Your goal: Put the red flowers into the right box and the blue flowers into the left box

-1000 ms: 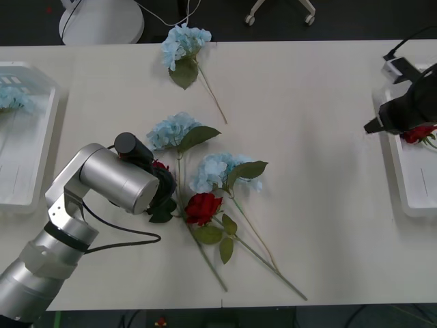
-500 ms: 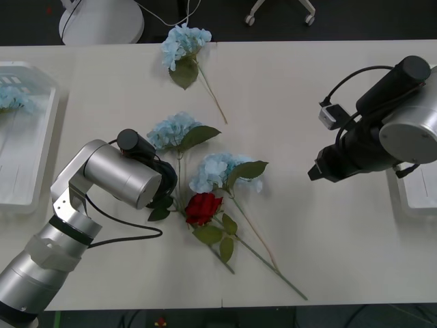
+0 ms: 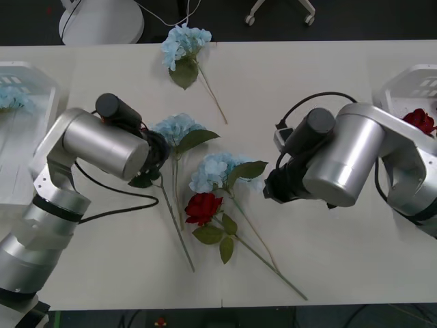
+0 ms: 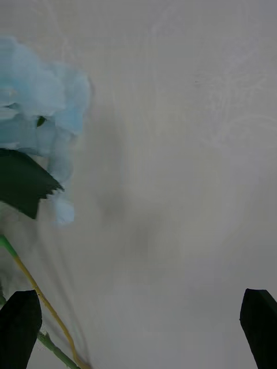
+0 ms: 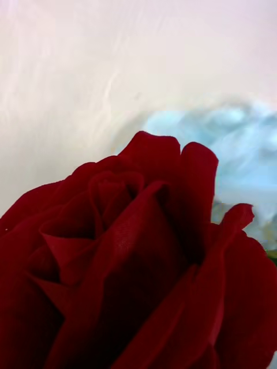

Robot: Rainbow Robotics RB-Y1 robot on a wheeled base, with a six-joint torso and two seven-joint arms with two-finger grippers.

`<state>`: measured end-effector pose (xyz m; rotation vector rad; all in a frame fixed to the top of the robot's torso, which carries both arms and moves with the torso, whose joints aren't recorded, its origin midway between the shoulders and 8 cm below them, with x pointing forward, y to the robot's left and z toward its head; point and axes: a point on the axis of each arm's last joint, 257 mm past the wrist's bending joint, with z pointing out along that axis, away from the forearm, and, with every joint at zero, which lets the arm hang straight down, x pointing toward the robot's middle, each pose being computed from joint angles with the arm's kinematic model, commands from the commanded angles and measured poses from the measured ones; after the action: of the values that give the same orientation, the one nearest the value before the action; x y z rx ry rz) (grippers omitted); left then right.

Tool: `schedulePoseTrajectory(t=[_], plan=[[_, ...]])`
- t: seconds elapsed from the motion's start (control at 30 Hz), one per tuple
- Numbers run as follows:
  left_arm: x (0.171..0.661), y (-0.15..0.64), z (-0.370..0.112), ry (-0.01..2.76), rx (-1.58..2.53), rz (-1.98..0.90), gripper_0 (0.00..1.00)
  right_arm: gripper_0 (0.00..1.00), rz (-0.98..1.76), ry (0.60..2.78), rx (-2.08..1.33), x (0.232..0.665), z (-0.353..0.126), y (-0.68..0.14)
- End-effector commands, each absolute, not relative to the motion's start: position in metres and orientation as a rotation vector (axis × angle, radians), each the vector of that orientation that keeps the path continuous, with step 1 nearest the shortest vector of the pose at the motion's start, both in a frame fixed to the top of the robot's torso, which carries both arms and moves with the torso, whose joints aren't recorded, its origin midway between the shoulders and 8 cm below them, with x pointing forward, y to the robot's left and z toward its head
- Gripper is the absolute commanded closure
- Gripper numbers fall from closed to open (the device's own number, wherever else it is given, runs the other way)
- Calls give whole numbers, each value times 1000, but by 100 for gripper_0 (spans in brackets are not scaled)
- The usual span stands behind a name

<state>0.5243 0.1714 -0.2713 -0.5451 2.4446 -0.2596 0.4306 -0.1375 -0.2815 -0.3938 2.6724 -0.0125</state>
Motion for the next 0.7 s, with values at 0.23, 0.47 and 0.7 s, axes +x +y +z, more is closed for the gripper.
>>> schedulePoseTrajectory(t=[0.23, 0.47, 0.7], plan=[[563, 189, -138, 2218, -78, -367, 100, 0, -16, 2617, -489, 434, -310, -87], [560, 138, -89, 2081, -73, -766, 100, 0, -33, 2604, -515, 432, -323, -73], [548, 85, -25, 1882, -31, -1209, 100, 0, -8, 2605, -549, 424, -331, -54]])
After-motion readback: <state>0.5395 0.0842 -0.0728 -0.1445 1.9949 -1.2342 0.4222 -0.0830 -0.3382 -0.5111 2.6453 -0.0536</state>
